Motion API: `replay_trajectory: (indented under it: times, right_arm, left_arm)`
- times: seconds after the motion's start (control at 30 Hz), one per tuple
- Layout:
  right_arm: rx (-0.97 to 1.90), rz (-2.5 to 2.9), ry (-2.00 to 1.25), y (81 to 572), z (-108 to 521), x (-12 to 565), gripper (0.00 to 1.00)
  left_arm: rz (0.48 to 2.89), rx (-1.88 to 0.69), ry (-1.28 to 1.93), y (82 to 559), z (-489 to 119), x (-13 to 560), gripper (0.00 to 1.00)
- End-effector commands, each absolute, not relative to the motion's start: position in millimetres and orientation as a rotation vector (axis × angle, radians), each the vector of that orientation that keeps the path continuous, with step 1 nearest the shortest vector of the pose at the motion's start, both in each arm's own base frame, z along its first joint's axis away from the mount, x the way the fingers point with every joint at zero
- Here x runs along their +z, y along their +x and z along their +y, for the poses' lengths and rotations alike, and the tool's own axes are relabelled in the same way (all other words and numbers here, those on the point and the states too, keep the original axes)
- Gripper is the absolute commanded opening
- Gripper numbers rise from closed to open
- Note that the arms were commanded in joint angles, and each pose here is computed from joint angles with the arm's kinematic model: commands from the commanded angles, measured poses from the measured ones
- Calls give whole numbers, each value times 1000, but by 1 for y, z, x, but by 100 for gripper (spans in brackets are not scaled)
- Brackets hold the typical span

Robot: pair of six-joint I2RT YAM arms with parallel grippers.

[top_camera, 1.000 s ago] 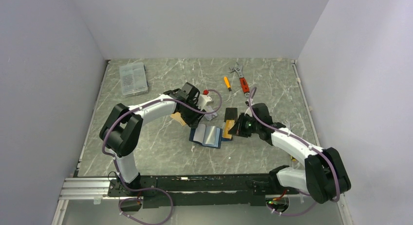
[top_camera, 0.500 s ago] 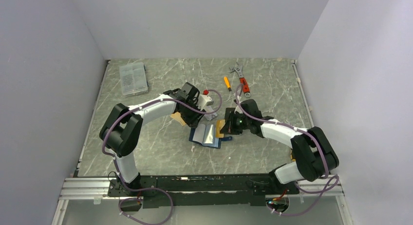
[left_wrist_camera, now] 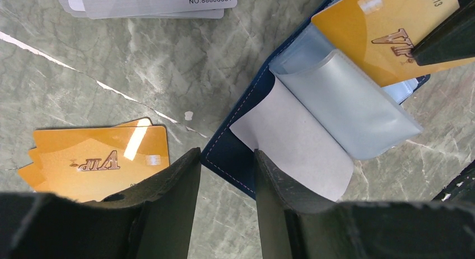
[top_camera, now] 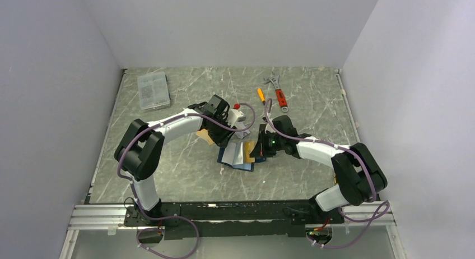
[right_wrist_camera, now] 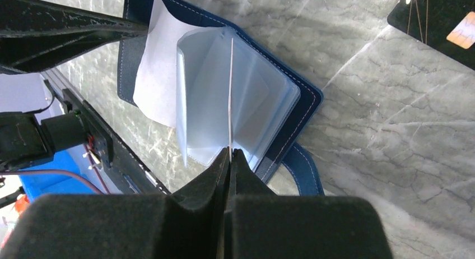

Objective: Put the credit cards into the card holder
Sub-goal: Open the card holder at the center of the board.

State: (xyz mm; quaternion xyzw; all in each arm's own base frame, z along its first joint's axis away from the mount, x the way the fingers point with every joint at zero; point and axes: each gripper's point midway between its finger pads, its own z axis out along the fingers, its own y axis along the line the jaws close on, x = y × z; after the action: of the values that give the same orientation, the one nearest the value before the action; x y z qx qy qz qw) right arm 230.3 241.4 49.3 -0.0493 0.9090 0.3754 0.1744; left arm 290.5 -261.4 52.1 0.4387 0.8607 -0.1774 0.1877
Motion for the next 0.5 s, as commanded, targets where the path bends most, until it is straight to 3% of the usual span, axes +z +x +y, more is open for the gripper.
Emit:
replay_trajectory:
  times: [0.0,0.47]
  right_arm:
    - [1049,2533,-245,234,246,64,0]
    - [1075,2575,-564,218,271,81,0]
  left_arm:
    - [2374,-537,1236,296,-269,66,45]
    - [2359,-534,1238,299,-271,72,44]
